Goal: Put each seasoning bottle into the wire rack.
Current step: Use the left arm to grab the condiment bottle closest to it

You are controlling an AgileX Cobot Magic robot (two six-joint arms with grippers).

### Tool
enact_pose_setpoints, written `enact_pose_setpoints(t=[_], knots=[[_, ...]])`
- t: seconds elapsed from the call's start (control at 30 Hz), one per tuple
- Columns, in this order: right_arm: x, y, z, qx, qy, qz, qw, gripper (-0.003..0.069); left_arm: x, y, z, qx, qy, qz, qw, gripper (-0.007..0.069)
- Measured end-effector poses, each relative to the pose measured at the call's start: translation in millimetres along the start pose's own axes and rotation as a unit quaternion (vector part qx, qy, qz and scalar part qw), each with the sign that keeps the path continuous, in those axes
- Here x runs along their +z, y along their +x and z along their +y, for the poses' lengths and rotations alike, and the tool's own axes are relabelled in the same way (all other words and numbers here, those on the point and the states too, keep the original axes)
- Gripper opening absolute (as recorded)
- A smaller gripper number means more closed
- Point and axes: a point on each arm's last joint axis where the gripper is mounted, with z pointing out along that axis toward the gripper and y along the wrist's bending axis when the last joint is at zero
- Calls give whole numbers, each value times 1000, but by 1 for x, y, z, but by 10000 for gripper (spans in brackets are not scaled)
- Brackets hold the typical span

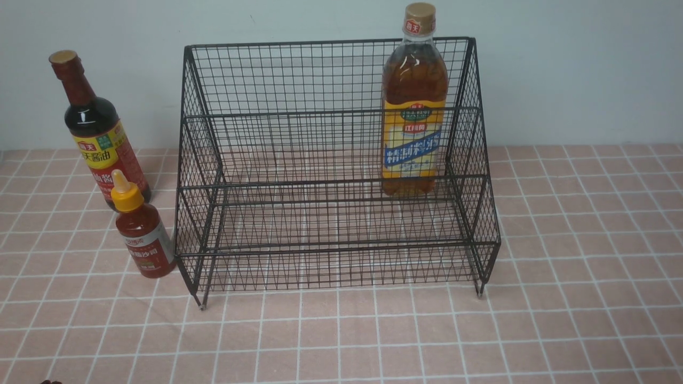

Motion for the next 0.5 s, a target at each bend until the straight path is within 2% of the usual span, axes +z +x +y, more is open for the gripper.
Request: enact_pose_setpoints(t=[0.5], knots=[[1,3,0,9,5,6,1000,-13,0,0,0,0,0,0,1000,-7]])
